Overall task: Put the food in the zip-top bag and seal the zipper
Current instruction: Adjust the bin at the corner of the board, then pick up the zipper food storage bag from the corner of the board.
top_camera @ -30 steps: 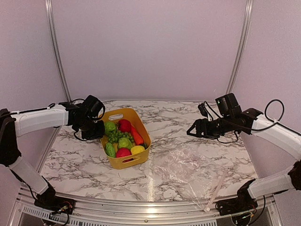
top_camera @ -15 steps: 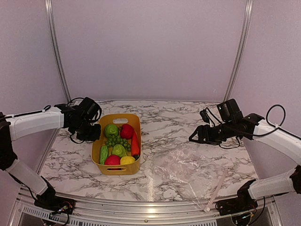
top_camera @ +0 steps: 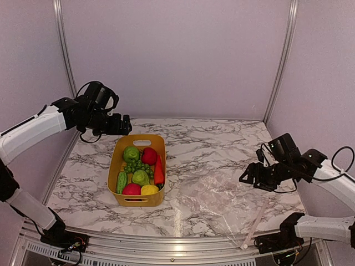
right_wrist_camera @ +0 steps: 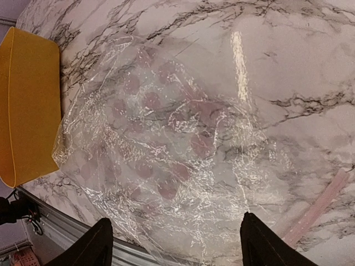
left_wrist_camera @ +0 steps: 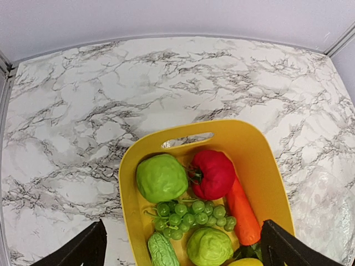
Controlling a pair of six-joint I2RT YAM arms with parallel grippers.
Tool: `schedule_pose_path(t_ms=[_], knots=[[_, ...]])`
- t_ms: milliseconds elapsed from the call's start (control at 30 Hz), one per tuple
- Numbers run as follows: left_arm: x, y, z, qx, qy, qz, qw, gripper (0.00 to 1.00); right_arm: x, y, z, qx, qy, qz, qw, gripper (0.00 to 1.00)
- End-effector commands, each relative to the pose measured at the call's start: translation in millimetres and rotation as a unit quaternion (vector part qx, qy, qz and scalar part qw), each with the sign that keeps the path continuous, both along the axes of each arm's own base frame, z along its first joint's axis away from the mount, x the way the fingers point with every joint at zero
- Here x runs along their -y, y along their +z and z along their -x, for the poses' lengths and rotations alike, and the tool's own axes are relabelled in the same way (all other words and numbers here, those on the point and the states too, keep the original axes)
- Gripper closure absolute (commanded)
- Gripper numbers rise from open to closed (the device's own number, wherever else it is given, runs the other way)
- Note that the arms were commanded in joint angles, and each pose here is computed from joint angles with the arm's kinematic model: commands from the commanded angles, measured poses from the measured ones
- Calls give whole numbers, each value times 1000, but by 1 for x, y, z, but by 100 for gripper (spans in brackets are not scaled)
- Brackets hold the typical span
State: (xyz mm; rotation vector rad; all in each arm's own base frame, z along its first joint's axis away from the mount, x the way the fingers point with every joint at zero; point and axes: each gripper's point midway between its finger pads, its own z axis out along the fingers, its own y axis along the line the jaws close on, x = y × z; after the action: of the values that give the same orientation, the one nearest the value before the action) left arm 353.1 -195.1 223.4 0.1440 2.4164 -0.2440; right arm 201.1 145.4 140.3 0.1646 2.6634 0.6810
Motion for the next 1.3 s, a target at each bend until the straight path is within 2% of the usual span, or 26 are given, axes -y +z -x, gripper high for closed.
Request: schedule_pose_path(t_ms=[0, 167, 300, 367, 467, 533, 567, 667, 833, 1067, 1267], knots=[[19, 41, -10, 48, -39, 32, 998, 1, 24, -24, 26, -66, -73, 19, 995, 24], [38, 82, -23, 115, -56, 59, 990, 1, 30, -49, 52, -132, -122, -7, 984, 21], [27, 91, -35, 144, 22, 97, 985, 1, 40, -63, 75, -180, -180, -22, 967, 21], [20, 86, -38, 140, 42, 81, 986, 1, 44, -70, 87, -203, -212, -33, 955, 22], [3, 79, -42, 153, 56, 22, 986, 1, 41, -84, 102, -235, -234, -65, 941, 26], [-16, 78, -46, 167, 113, 29, 979, 1, 40, -89, 106, -247, -245, -77, 934, 29], [-19, 78, -46, 169, 117, 43, 978, 1, 40, -89, 106, -246, -249, -81, 933, 30], [-5, 88, -47, 194, 65, 84, 975, 6, 43, -92, 109, -252, -259, -76, 929, 31], [11, 88, -47, 176, 32, 103, 979, 12, 48, -90, 111, -261, -274, -56, 924, 30], [11, 92, -41, 178, 28, 116, 977, 13, 56, -90, 106, -266, -267, 0, 926, 26], [5, 96, -37, 185, 31, 110, 976, 14, 50, -105, 99, -279, -261, 4, 924, 28]])
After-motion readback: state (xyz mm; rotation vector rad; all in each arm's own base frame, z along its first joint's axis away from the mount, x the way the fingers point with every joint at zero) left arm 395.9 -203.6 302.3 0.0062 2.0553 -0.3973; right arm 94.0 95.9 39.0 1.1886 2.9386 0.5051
